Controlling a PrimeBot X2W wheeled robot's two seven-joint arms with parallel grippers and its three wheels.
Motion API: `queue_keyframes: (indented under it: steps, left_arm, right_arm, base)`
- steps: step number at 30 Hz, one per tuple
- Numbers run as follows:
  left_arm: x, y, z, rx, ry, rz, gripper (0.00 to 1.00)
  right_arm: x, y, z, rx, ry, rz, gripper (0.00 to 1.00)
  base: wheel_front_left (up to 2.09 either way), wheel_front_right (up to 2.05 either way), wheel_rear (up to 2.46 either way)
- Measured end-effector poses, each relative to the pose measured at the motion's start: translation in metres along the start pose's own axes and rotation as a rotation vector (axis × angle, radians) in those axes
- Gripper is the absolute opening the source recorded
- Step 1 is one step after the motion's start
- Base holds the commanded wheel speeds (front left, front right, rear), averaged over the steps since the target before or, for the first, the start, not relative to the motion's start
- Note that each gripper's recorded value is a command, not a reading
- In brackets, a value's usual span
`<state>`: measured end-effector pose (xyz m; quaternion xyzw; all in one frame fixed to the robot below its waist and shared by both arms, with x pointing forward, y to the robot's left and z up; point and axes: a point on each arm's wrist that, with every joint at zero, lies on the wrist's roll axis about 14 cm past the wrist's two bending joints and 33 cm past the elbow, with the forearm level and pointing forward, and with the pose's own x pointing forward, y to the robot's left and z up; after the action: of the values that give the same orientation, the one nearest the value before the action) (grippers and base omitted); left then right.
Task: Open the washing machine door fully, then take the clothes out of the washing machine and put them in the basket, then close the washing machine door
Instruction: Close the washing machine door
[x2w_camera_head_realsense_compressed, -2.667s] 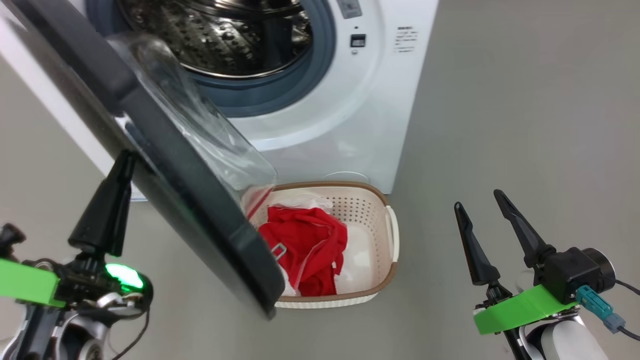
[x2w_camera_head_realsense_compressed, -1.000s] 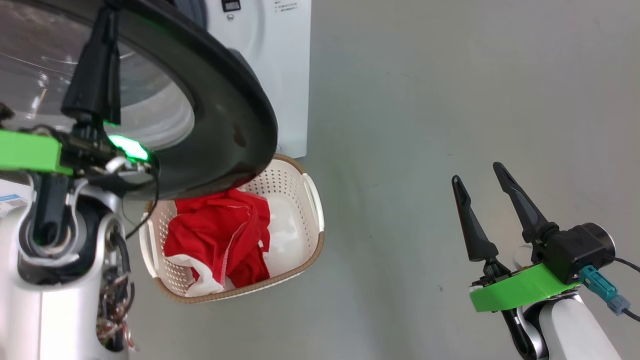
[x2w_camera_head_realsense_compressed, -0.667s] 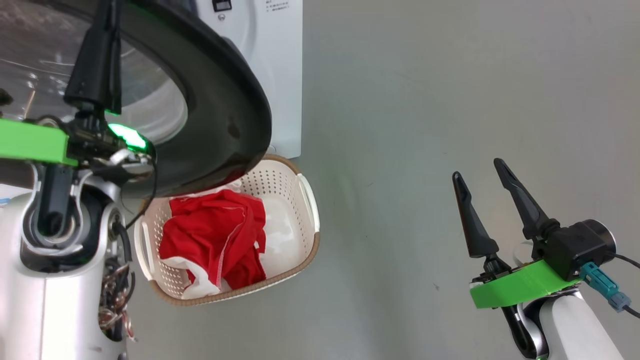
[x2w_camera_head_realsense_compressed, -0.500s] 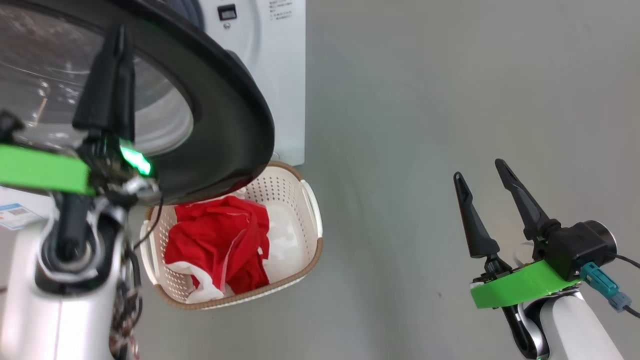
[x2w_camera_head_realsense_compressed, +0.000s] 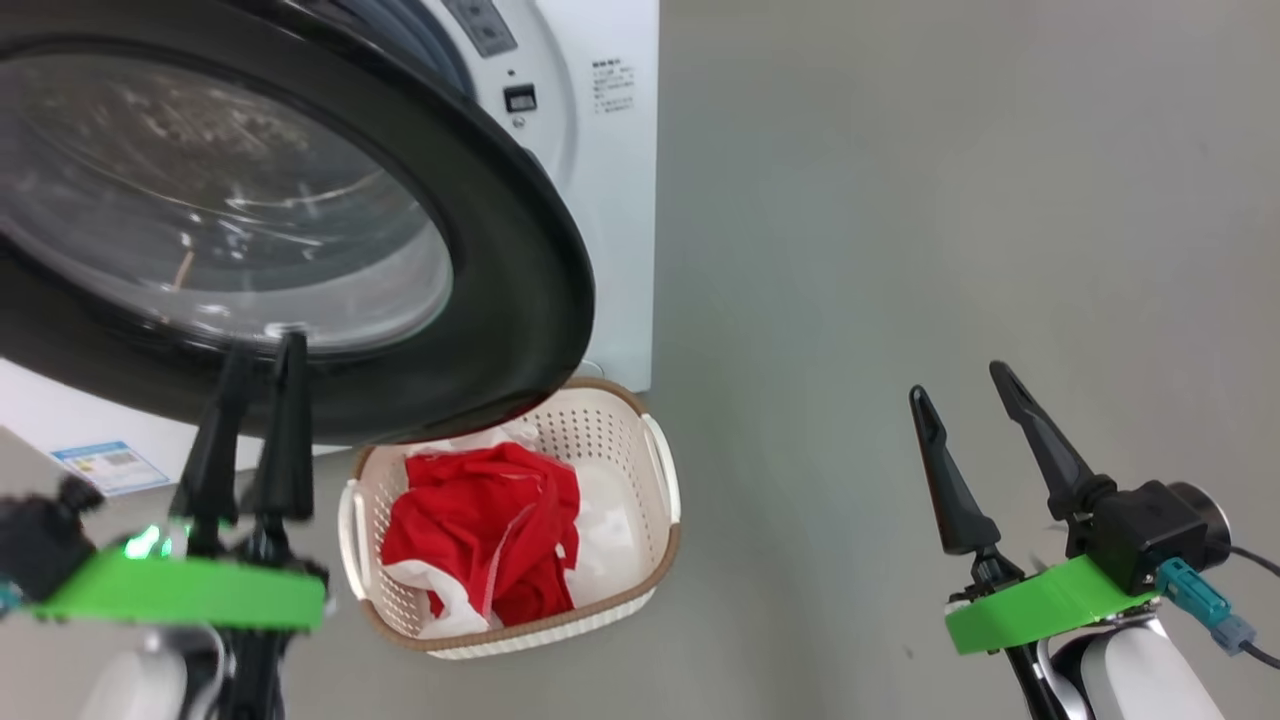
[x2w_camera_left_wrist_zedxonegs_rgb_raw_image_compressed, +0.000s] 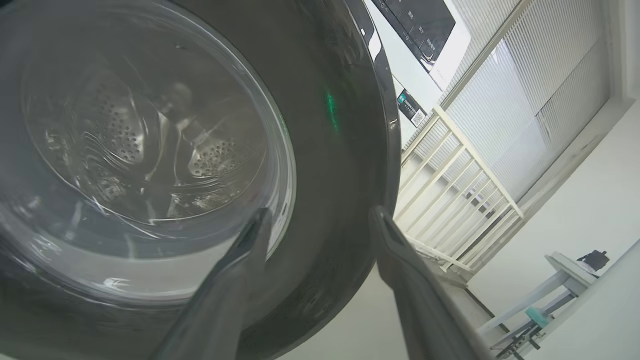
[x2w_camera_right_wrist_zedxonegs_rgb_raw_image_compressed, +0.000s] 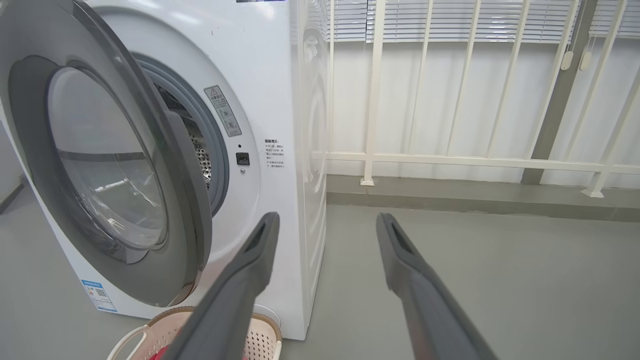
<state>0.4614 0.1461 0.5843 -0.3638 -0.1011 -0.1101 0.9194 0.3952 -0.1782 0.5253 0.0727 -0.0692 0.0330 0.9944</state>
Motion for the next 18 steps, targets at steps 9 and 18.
queue_keyframes:
  steps: [9, 18]
  left_arm:
    - [-0.060, 0.032, 0.009, 0.295, 0.020, 0.089, 1.00]
    - [-0.113, 0.055, 0.011, 0.508, 0.064, 0.165, 1.00]
  right_arm:
    - [-0.009, 0.012, 0.010, 0.008, -0.026, 0.029, 1.00]
    - [-0.024, 0.018, 0.013, 0.015, -0.032, 0.040, 1.00]
  base:
    - [0.00, 0.00, 0.00]
    - [0.00, 0.00, 0.00]
